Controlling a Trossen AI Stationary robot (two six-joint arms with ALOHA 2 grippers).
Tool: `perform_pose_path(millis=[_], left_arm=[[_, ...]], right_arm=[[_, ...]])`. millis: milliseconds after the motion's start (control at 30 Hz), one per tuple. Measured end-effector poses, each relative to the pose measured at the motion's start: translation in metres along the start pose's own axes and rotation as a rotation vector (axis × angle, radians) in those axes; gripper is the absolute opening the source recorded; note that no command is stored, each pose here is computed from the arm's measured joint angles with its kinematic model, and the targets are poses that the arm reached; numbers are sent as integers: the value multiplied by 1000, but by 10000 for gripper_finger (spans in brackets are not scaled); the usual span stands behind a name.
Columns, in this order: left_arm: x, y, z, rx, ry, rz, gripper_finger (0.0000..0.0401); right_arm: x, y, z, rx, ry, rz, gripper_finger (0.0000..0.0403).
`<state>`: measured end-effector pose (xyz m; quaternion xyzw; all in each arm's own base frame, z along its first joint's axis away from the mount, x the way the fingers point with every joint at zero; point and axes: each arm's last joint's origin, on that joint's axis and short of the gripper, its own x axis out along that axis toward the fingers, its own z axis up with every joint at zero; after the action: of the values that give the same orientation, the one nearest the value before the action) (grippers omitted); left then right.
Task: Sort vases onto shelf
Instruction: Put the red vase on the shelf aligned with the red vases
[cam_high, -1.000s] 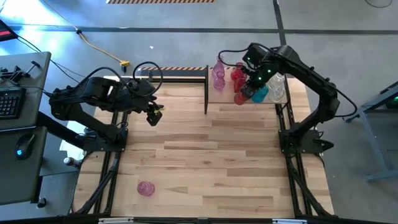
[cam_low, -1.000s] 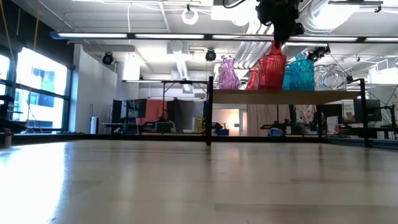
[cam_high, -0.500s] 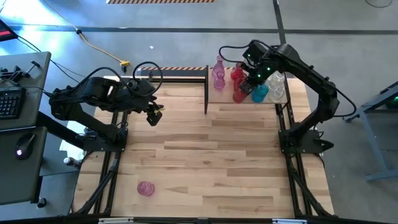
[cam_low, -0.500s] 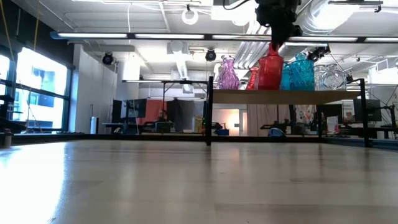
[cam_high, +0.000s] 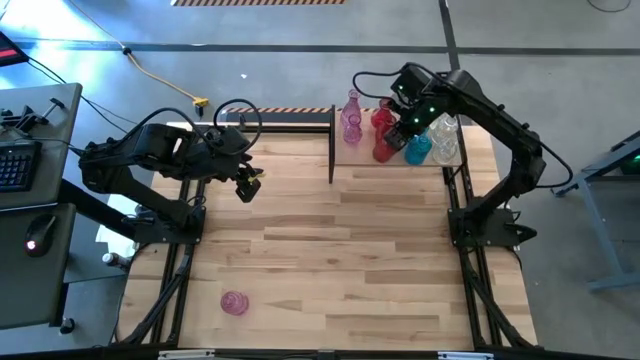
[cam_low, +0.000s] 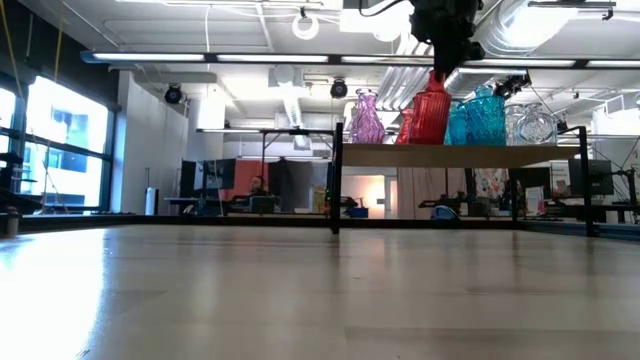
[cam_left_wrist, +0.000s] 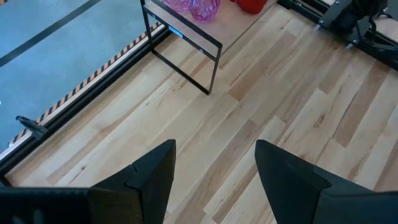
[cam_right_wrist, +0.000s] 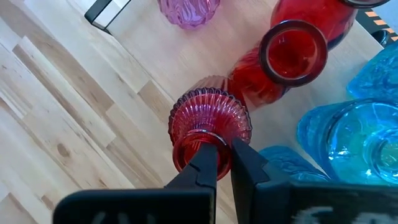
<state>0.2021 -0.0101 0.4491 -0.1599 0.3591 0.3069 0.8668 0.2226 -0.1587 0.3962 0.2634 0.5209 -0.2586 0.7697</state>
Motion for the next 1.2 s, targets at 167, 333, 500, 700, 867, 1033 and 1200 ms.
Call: perform_pose_path(millis=[167, 333, 500, 700, 867, 1033, 1200], left_arm=[[0, 0, 0, 1, 0, 0, 211], [0, 0, 0, 1, 0, 0, 211], [0, 0, 0, 2, 0, 0, 211], [0, 0, 0, 2, 0, 0, 211], [0, 0, 0, 1, 0, 0, 211], [0, 0, 0, 0, 0, 0, 211], [0, 0, 0, 0, 0, 0, 211]], right_arm=[[0, 0, 0, 1, 4, 12, 0], [0, 0, 0, 10, 4, 13, 1], [0, 0, 0, 23, 3, 8, 10], [2, 0, 2, 31, -1, 4, 15], [5, 0, 5, 48, -7, 6, 16], [6, 0, 6, 63, -19, -2, 16], [6, 1, 8, 73, -30, -2, 16]])
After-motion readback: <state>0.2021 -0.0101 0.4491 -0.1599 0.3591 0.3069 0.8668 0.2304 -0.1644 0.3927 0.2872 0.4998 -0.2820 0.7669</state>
